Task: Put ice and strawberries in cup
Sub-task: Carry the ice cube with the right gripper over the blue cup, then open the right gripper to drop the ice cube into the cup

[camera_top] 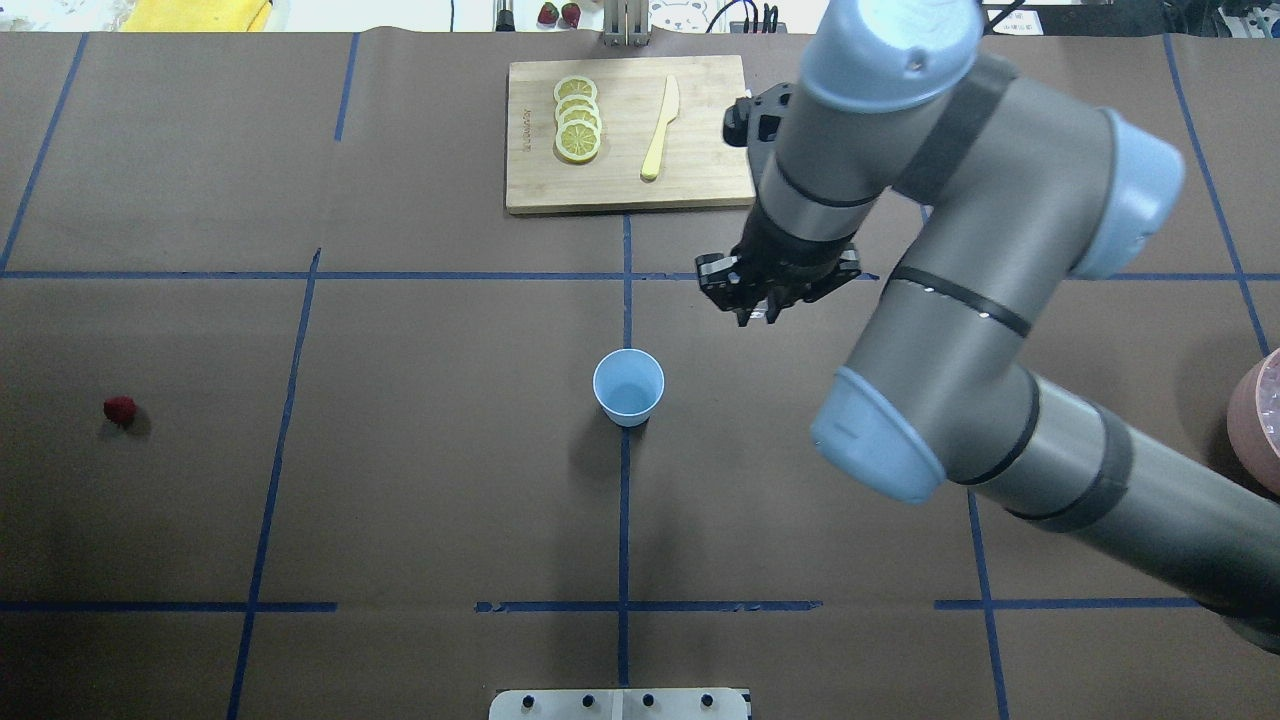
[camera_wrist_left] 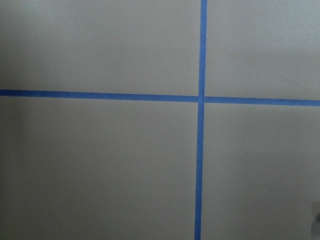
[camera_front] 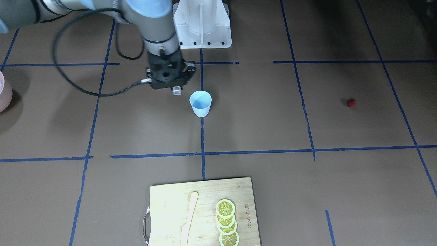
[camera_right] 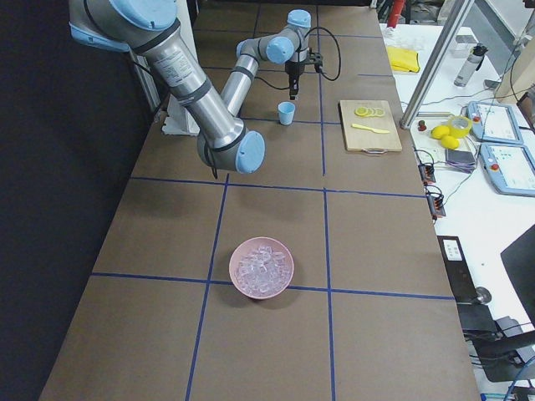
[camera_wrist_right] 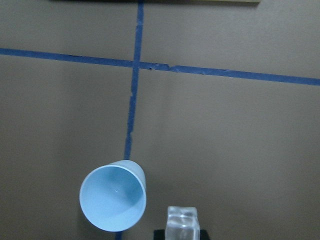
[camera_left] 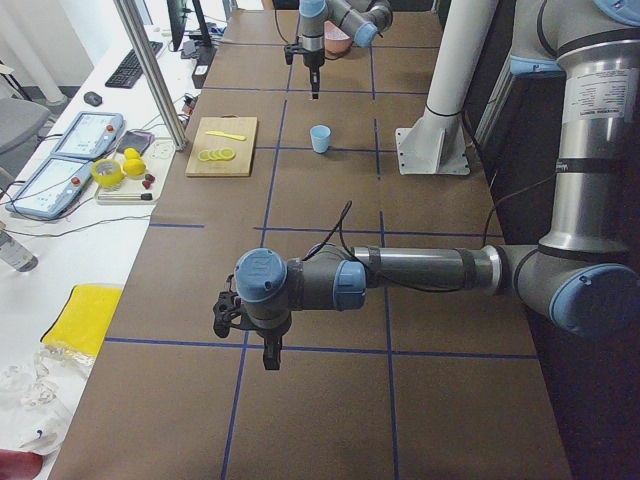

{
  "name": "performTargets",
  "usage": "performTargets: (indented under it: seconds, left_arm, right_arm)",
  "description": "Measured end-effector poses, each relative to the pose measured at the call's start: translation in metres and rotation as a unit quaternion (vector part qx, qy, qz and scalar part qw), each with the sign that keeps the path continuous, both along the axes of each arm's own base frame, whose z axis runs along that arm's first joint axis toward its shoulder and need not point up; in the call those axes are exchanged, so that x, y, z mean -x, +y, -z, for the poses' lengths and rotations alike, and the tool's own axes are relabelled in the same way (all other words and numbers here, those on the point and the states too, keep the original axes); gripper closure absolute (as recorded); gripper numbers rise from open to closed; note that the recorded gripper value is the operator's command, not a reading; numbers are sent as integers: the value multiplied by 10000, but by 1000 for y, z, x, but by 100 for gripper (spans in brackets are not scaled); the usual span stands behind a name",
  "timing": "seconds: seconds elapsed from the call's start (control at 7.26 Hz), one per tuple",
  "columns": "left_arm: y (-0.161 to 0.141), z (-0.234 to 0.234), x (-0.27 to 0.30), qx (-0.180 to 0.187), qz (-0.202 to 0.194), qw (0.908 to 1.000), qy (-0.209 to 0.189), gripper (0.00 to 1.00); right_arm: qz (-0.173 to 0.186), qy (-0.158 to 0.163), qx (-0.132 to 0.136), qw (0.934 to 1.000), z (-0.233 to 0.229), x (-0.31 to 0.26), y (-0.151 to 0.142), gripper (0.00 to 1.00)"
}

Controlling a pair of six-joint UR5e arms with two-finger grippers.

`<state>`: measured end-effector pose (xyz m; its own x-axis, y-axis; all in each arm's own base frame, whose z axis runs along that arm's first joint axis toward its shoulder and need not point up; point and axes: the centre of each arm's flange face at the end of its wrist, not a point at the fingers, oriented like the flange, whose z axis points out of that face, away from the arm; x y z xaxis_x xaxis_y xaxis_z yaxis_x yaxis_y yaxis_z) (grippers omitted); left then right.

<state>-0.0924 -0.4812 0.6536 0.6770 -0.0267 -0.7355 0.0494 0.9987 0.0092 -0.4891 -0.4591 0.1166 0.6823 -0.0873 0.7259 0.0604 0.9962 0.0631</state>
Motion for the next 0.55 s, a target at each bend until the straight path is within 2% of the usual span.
performTargets:
  seconds: [0.28, 0.55]
  left_arm:
    - [0, 0, 0, 4, -2, 10000, 0, 0]
    - [0, 0, 0, 3, -2, 10000, 0, 0]
  right_arm:
    - [-16, 10, 21, 10000, 8, 44, 6, 100]
    - [15, 115, 6, 9999, 0, 65, 16, 99]
